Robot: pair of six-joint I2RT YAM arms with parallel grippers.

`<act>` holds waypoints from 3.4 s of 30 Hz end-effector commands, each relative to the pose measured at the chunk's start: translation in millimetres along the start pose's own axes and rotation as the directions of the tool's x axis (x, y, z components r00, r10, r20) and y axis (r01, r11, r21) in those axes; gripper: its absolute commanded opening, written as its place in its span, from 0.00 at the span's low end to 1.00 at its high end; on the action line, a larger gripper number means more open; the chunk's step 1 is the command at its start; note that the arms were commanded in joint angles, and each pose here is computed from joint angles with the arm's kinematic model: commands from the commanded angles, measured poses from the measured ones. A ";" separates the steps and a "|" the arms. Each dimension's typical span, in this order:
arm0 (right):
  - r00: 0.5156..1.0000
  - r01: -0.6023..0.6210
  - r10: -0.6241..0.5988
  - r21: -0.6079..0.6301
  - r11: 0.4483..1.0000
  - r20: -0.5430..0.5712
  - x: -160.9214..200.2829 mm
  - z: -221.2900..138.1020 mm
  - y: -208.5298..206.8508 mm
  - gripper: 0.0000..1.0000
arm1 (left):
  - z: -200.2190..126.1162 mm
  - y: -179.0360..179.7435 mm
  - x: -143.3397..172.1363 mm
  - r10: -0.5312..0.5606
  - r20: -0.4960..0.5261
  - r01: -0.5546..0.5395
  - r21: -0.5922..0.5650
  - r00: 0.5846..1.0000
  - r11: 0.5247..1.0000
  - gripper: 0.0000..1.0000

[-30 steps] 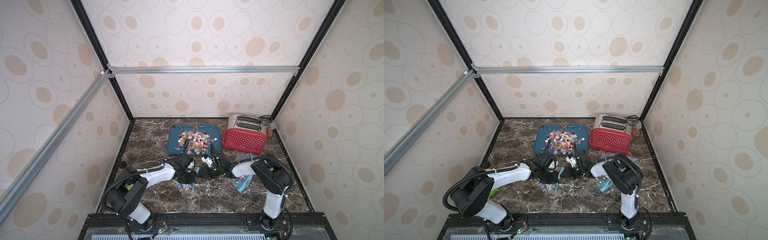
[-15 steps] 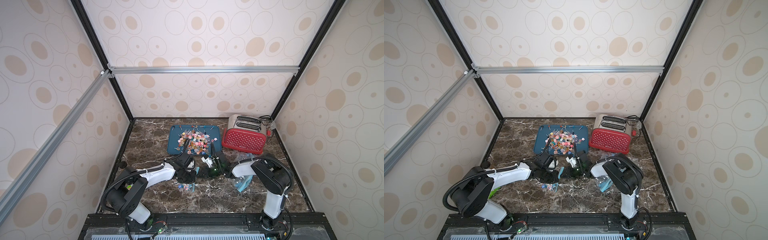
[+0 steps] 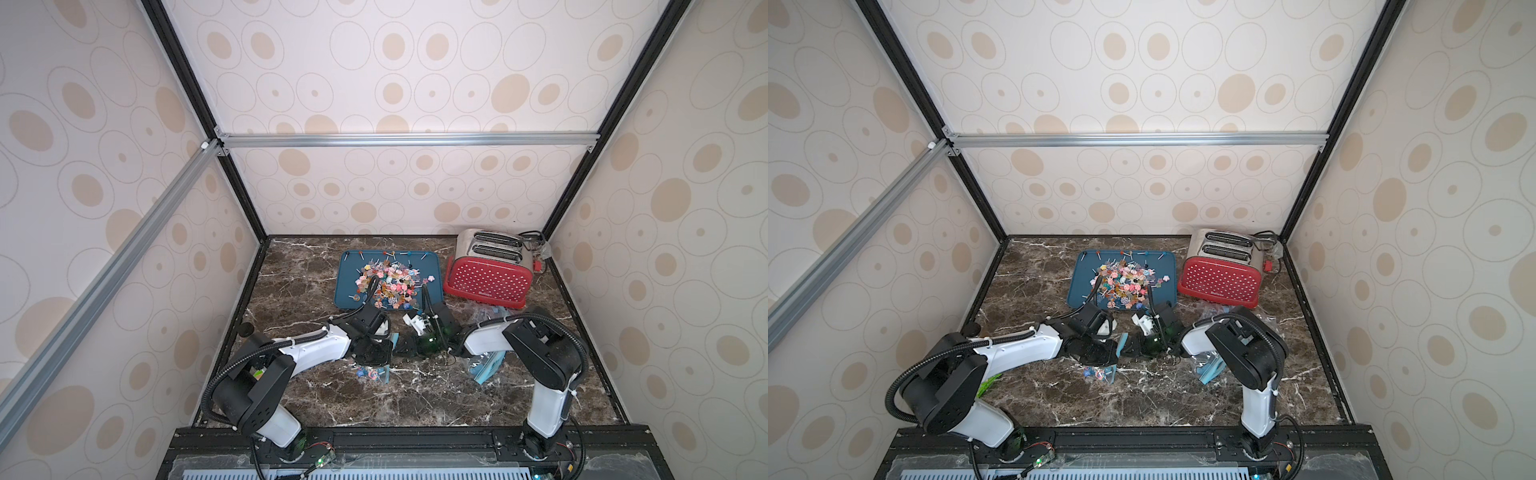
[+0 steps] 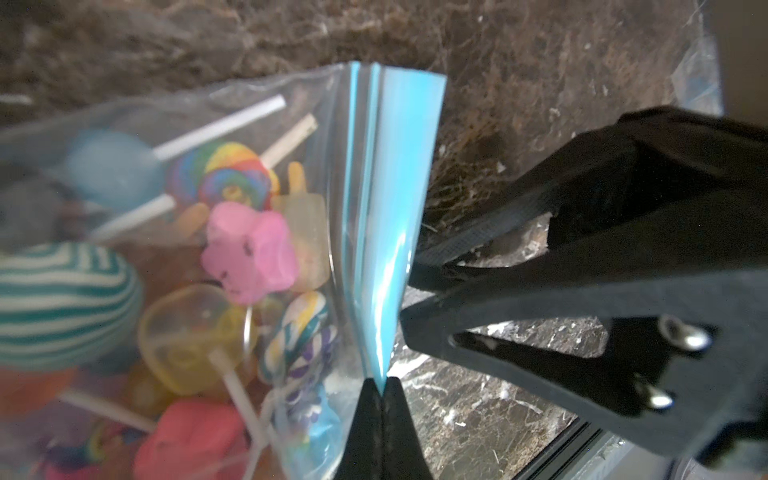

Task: Pour candies out of the ziploc bag
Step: Open the ziploc bag at the center of the board.

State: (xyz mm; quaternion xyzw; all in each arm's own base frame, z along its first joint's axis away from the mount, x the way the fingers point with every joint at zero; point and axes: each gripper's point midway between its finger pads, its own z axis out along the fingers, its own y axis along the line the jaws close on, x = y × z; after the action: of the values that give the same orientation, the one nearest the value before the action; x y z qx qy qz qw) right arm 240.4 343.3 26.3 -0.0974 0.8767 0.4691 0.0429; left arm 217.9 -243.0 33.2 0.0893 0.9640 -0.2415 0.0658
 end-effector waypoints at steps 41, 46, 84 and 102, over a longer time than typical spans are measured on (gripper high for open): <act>0.999 -0.042 0.044 0.054 0.998 -0.029 -0.4 9.3 -12.9 0.27 | -5.4 -5.8 -10.6 0.021 0.011 -0.021 0.000 1.000 1.000 0.00; 0.999 -0.043 0.044 0.040 0.998 -0.024 -5.0 12.4 -9.9 0.27 | -5.3 -6.0 -10.8 0.021 0.011 -0.021 0.000 1.000 1.000 0.00; 1.000 -0.025 0.025 -0.012 1.000 -0.012 -17.6 23.1 10.7 0.03 | -21.8 -3.3 -12.4 0.039 0.021 -0.039 -0.044 0.999 0.998 0.27; 0.999 -0.028 0.028 -0.004 1.000 -0.016 -16.5 23.1 9.3 0.03 | -19.9 -1.3 -10.8 0.030 0.016 -0.030 -0.042 0.999 0.999 0.26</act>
State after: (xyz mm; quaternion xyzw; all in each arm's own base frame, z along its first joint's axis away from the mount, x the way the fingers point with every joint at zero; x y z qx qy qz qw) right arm 253.0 362.7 21.4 -0.0837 0.8801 0.4665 0.0274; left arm 219.6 -233.8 41.6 0.0925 0.9700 -0.2154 0.0642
